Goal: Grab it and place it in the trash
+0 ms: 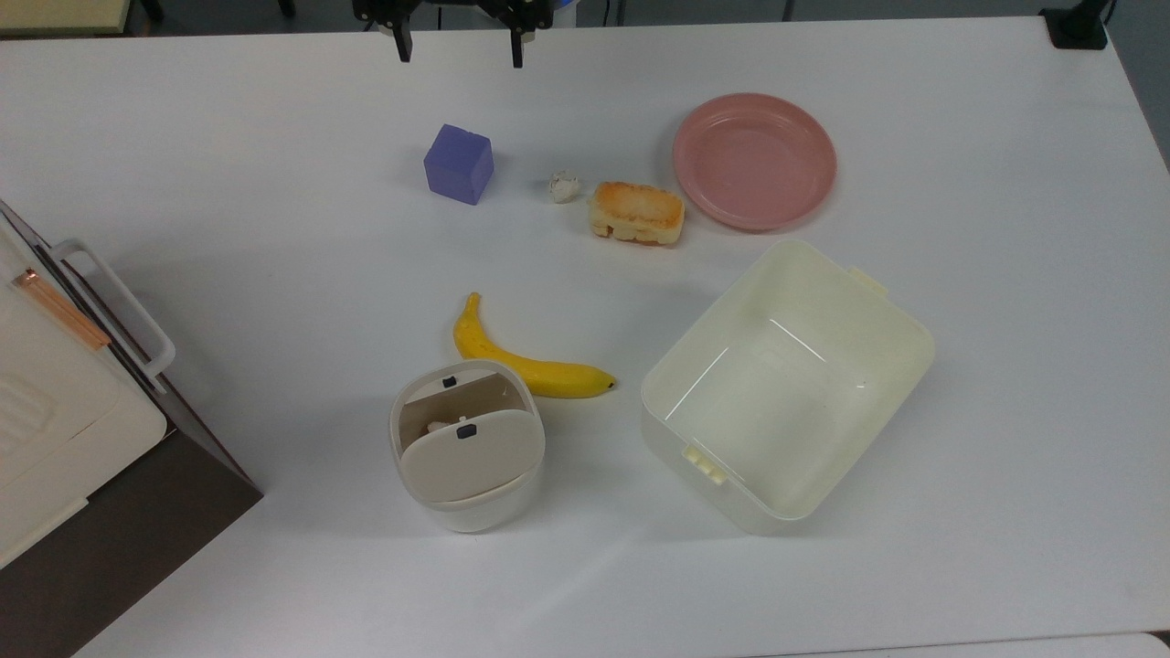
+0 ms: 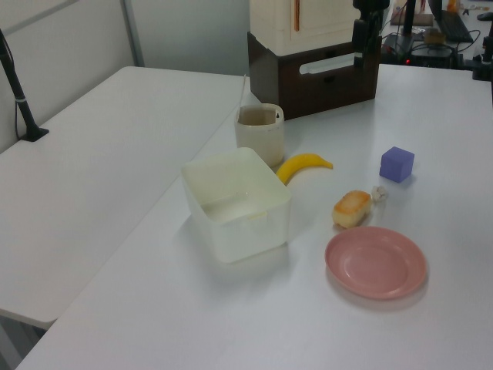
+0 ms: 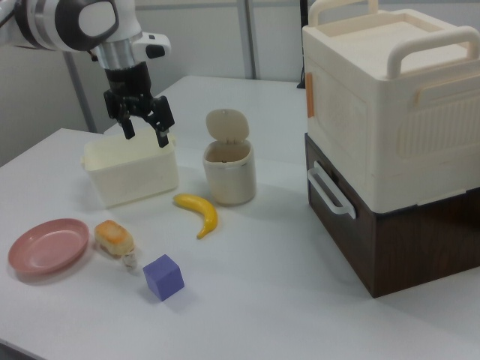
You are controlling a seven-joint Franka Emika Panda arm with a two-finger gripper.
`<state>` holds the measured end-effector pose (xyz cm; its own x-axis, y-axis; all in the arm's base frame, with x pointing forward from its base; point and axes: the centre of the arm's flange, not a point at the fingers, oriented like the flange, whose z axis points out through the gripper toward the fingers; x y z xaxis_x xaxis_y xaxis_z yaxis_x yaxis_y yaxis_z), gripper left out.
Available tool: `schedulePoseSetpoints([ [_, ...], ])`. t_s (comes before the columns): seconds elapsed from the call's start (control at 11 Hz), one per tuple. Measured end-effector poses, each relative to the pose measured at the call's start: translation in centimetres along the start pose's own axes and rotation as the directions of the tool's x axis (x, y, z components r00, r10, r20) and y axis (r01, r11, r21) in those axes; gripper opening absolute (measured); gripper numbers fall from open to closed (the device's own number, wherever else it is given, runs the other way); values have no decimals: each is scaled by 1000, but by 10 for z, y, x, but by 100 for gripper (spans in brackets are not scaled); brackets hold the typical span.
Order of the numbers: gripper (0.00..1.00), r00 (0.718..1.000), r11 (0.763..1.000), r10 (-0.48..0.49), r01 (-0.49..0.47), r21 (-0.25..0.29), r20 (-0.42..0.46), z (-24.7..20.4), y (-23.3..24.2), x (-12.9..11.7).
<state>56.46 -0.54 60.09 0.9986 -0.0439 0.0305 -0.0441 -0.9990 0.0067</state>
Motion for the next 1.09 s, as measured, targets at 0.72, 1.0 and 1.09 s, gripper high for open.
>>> schedulePoseSetpoints([
  [0.72, 100, 1000, 1000, -28, 28, 7, 12, 36, -12, -7],
  [1.0, 100, 999, 999, -37, 37, 11, 3, 50, -17, -11],
  [1.09, 100, 999, 999, -38, 38, 12, 4, 52, -17, -12],
])
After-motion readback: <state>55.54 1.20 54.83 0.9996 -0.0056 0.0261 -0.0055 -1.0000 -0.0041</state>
